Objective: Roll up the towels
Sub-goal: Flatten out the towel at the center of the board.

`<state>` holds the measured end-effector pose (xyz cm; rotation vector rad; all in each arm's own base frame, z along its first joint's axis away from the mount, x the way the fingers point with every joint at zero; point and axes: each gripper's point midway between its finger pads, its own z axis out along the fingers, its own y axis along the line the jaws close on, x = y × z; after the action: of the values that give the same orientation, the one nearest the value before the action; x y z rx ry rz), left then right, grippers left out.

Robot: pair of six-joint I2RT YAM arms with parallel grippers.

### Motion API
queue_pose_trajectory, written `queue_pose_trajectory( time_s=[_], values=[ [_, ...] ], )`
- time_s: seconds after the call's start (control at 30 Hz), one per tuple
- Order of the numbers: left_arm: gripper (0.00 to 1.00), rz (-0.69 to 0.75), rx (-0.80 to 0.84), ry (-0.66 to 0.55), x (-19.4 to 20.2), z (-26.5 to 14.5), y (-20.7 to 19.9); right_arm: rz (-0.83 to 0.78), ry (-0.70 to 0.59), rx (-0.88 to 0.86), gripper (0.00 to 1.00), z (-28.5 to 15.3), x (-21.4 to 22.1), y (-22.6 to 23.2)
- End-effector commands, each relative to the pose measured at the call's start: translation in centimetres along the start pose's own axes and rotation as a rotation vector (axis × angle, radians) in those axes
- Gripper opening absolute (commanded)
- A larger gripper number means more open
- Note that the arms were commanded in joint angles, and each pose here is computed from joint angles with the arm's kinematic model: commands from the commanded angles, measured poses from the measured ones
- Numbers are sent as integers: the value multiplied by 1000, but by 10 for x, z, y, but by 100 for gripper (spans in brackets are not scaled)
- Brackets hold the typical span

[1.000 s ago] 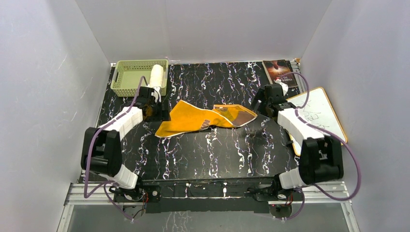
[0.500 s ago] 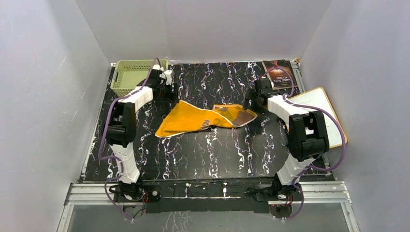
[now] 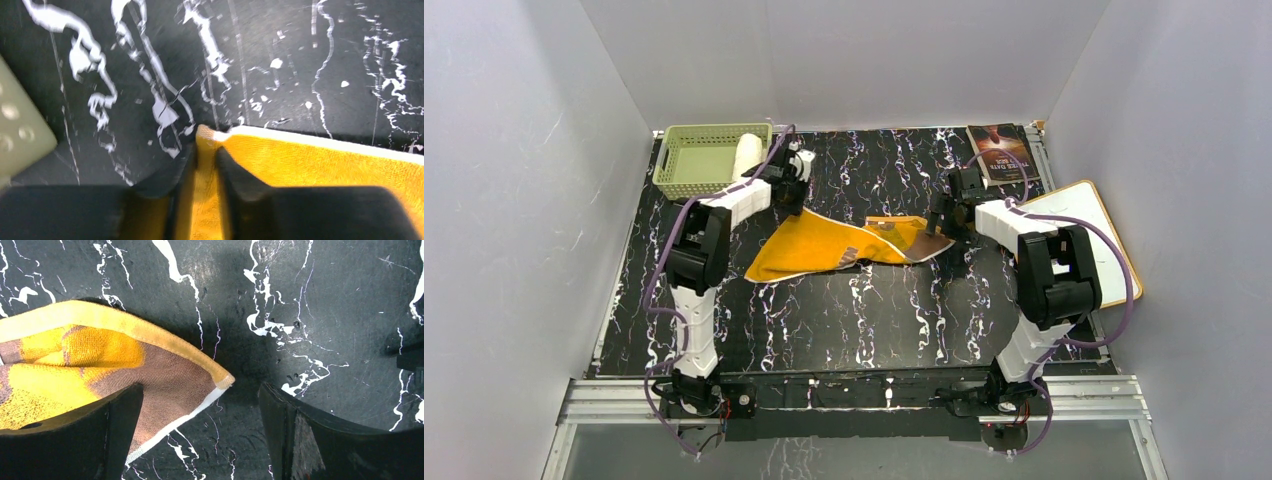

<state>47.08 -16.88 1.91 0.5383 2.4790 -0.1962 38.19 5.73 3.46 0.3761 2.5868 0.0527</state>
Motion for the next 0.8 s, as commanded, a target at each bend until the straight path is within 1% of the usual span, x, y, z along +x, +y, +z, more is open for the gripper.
queue_pose_trajectory(
  time_s=[0.0,0.03,0.07,0.1,0.2,0.27,0.33,0.43,0.47,0.53,0.57,0.6,0.67,0.77],
  values=[
    [0,29,-84,124,34,18,7,-18,-14,15,84,10,-2,-1],
    [0,25,-87,137,39,18,7,-18,-4,13,84,13,1,-1],
    [0,26,-82,148,45,14,5,-14,15,-19,78,18,6,5],
    [0,21,-85,141,44,9,6,-13,24,-35,64,21,9,7],
    [0,-7,-98,77,26,-16,14,-3,38,-90,1,24,12,18],
    [0,-31,-116,2,4,-41,22,-1,9,-128,0,17,1,26],
    [0,-63,-148,-95,-24,-76,33,3,-50,-175,0,0,-19,37],
    [0,-98,-181,-289,-66,-143,40,26,-204,-279,0,-61,-62,55],
    [0,-107,-184,-373,-80,-169,39,34,-245,-312,0,-80,-72,60],
    [0,-131,-177,-503,-93,-218,33,49,-306,-357,0,-116,-84,64],
    [0,-145,-172,-554,-94,-239,30,54,-325,-378,0,-133,-85,65],
    [0,-156,-157,-623,-93,-271,23,57,-326,-396,0,-147,-81,65],
    [0,-172,-110,-706,-80,-310,8,67,-335,-441,0,-175,-69,65],
    [0,-166,34,-849,-50,-366,-27,72,-338,-538,0,-218,-38,66]
  ],
)
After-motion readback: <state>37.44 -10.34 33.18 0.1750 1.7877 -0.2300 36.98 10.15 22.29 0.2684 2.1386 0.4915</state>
